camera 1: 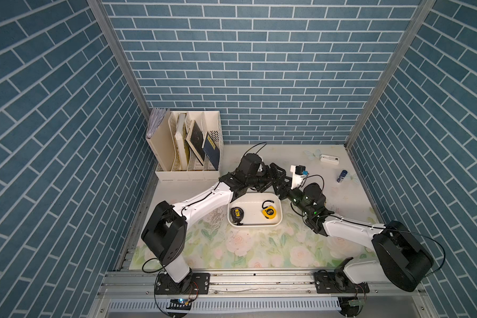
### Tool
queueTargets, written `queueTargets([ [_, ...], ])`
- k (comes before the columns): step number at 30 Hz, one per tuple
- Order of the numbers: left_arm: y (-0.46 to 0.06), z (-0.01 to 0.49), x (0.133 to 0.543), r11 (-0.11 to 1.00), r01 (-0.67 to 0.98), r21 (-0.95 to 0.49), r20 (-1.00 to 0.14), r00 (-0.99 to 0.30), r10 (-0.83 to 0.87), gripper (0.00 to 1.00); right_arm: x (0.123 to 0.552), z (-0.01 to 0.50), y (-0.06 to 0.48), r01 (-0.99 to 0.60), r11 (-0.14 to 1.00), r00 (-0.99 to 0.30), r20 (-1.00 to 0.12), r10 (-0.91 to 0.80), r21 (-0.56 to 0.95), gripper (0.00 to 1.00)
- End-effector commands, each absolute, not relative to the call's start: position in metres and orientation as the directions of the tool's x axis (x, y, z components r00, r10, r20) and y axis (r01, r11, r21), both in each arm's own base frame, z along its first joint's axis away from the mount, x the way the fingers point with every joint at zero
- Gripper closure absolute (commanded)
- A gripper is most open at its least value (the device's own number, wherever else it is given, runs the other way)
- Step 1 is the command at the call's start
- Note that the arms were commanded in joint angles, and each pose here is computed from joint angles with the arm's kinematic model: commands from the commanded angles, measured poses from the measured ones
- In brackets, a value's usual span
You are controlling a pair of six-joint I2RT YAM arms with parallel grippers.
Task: Take the tape measure out of the storage box
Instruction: Place the tape measure at the center of the board.
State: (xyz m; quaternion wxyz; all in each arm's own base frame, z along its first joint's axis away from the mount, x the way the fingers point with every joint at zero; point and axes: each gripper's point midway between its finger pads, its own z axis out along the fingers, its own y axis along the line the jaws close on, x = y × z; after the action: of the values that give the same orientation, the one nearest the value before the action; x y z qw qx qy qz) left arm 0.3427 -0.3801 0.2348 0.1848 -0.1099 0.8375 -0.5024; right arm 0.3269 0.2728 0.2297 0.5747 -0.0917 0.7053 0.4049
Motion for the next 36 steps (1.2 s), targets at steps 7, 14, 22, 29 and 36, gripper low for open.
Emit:
queueTargets([
  [7,-0.384,0.270,0.334,0.419,0.103,-0.902,-0.259,-0.905,-0.336,0.43,0.333,0.253,0.266,-0.579,0.671,-0.263,-0.885,0.383,0.463,1.00],
  [14,-0.377,0.275,0.334,0.402,0.136,-0.906,-0.286,-0.895,-0.343,0.00,0.329,0.262,0.253,-0.554,0.702,-0.232,-0.892,0.387,0.448,1.00],
  [22,-0.363,0.277,0.342,0.482,0.153,-0.863,-0.348,-0.871,-0.347,0.00,0.334,0.257,0.223,-0.424,0.804,-0.216,-0.909,0.356,0.416,1.00],
  [29,-0.337,0.240,0.346,0.715,0.185,-0.674,-0.477,-0.848,-0.231,0.00,0.368,0.184,0.161,-0.118,0.863,-0.392,-0.822,0.414,0.491,1.00],
  [36,-0.319,0.186,0.336,0.849,0.188,-0.493,-0.492,-0.866,-0.093,0.03,0.389,0.139,0.158,-0.036,0.873,-0.511,-0.760,0.402,0.486,1.00],
])
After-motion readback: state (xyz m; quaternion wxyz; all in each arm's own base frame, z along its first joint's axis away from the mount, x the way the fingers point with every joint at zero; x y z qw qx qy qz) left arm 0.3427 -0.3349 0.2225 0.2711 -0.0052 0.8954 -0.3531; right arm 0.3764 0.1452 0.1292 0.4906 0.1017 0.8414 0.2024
